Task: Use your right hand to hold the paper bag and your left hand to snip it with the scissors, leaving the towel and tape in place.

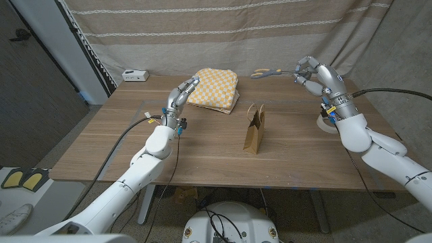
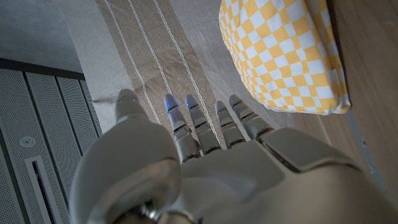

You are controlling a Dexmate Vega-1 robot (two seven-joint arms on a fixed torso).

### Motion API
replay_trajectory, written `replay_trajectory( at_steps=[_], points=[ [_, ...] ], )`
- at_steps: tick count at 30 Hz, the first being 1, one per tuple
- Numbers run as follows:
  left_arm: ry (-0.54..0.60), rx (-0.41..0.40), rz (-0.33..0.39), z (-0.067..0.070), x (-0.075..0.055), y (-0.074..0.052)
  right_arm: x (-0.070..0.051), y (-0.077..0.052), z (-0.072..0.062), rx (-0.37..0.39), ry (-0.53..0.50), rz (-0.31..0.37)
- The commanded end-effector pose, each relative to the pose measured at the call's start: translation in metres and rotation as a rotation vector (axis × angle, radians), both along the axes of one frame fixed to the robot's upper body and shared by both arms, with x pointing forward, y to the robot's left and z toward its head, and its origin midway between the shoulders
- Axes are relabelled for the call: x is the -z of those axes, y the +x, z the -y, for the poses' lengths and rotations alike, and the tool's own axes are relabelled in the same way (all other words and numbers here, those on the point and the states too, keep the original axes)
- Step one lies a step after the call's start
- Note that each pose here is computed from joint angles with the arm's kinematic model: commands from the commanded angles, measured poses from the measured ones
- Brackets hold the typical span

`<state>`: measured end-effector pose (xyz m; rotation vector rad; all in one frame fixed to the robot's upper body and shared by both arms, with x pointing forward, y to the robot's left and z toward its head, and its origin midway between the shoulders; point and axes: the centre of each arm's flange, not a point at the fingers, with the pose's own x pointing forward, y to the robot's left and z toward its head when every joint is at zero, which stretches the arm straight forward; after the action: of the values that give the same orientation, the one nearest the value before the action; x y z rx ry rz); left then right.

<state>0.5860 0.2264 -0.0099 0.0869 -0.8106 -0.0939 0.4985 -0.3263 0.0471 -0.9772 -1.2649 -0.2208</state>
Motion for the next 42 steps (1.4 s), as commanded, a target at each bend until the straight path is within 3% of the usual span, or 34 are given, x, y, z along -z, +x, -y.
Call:
replay_trajectory(
  at_steps=[1, 21, 42],
  points=[
    [0.081, -0.050, 0.034, 0.003, -0.010, -0.007, -0.002, -0.003, -0.011, -0.018, -0.058, -0.003],
    [0.210, -0.101, 0.085, 0.009, -0.029, -0.011, -0.004, -0.008, -0.032, -0.066, -0.164, 0.015],
    [0.244, -0.075, 0.115, 0.021, -0.031, -0.009, -0.015, -0.009, -0.051, -0.110, -0.249, 0.056]
  ],
)
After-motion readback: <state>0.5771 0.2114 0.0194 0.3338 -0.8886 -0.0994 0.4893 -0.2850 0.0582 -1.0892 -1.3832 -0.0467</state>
